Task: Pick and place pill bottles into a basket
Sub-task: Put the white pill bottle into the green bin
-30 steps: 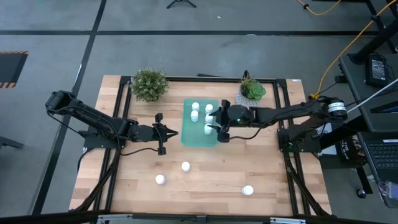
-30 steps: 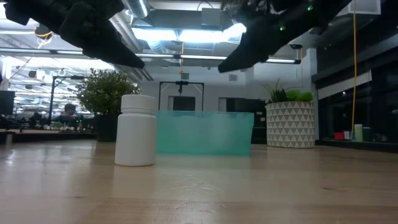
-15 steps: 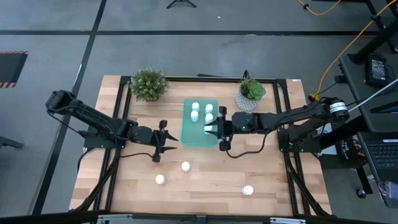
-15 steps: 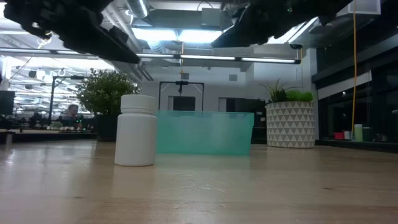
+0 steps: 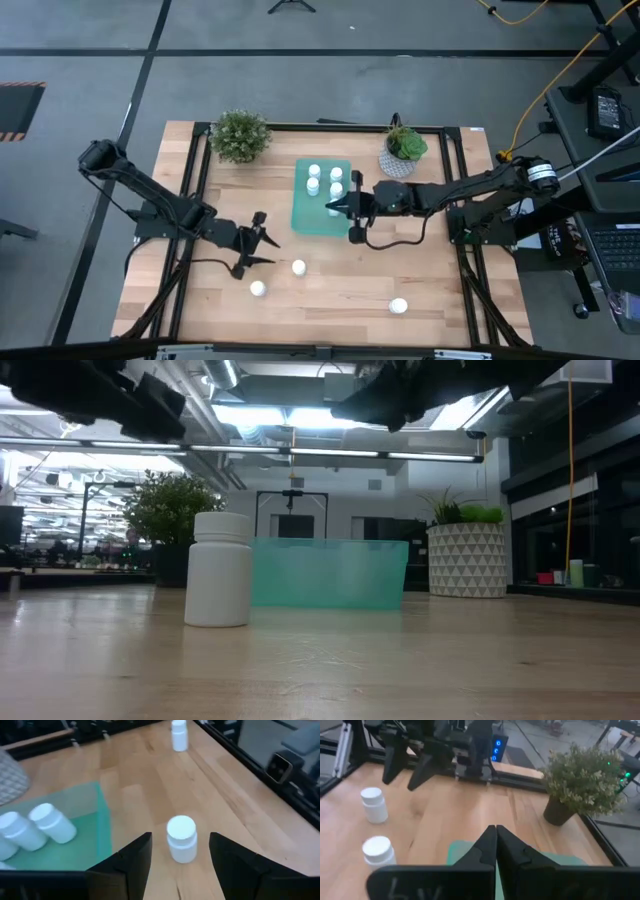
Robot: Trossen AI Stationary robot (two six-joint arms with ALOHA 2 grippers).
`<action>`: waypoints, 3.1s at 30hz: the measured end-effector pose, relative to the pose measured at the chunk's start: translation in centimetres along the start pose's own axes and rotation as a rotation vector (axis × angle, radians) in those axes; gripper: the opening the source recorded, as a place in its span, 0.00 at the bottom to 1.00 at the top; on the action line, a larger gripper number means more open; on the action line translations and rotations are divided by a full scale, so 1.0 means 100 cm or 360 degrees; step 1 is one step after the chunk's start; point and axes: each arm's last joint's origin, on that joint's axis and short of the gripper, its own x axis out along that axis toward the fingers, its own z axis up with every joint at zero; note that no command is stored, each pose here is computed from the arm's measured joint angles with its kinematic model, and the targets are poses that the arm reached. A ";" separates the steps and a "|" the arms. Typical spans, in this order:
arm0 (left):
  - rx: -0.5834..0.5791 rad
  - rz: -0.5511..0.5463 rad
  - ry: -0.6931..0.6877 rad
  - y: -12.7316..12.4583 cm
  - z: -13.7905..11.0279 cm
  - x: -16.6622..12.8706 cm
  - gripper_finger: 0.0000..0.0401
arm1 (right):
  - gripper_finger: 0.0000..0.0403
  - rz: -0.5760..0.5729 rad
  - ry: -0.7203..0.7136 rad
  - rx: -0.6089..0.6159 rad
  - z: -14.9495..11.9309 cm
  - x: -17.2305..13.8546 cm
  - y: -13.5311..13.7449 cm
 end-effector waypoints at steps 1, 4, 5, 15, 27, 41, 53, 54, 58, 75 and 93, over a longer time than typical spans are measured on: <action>-0.0010 0.0027 -0.0010 -0.002 0.002 -0.001 0.48 | 0.02 0.0005 -0.0003 0.0000 0.000 0.000 0.001; -0.0020 0.0051 -0.0038 -0.006 0.006 -0.003 0.48 | 0.02 0.0002 -0.0008 0.0000 0.000 0.000 0.000; -0.0030 0.0048 -0.0040 -0.008 0.007 -0.003 0.48 | 0.02 0.0002 -0.0008 0.0000 0.000 0.000 0.000; -0.0298 0.0156 0.0033 -0.003 0.011 0.019 0.48 | 0.03 -0.0001 -0.0004 -0.0005 0.000 0.000 0.000; -0.0113 -0.0010 0.0327 -0.017 0.018 0.063 0.48 | 0.02 0.0000 0.0007 -0.0016 -0.001 0.001 0.000; -0.0071 0.0131 0.0391 -0.021 0.020 0.090 0.48 | 0.03 0.0001 0.0009 -0.0010 -0.001 0.000 0.000; -0.0063 0.0142 0.0386 -0.021 0.021 0.089 0.48 | 0.03 0.0001 0.0008 -0.0010 -0.001 0.000 0.000; -0.0044 0.0138 0.0387 -0.021 0.021 0.089 0.48 | 0.03 0.0001 0.0008 -0.0010 -0.001 0.000 0.000; 0.0013 0.0118 0.0386 -0.022 0.021 0.089 0.50 | 0.03 0.0001 0.0008 -0.0011 -0.001 0.000 0.000; -0.0233 0.0048 0.0419 -0.020 0.018 0.091 0.63 | 0.03 0.0003 0.0008 -0.0009 -0.001 0.000 0.000; -0.0250 0.0067 0.0508 -0.012 0.004 0.107 0.63 | 0.03 0.0003 0.0008 -0.0009 -0.001 0.000 0.000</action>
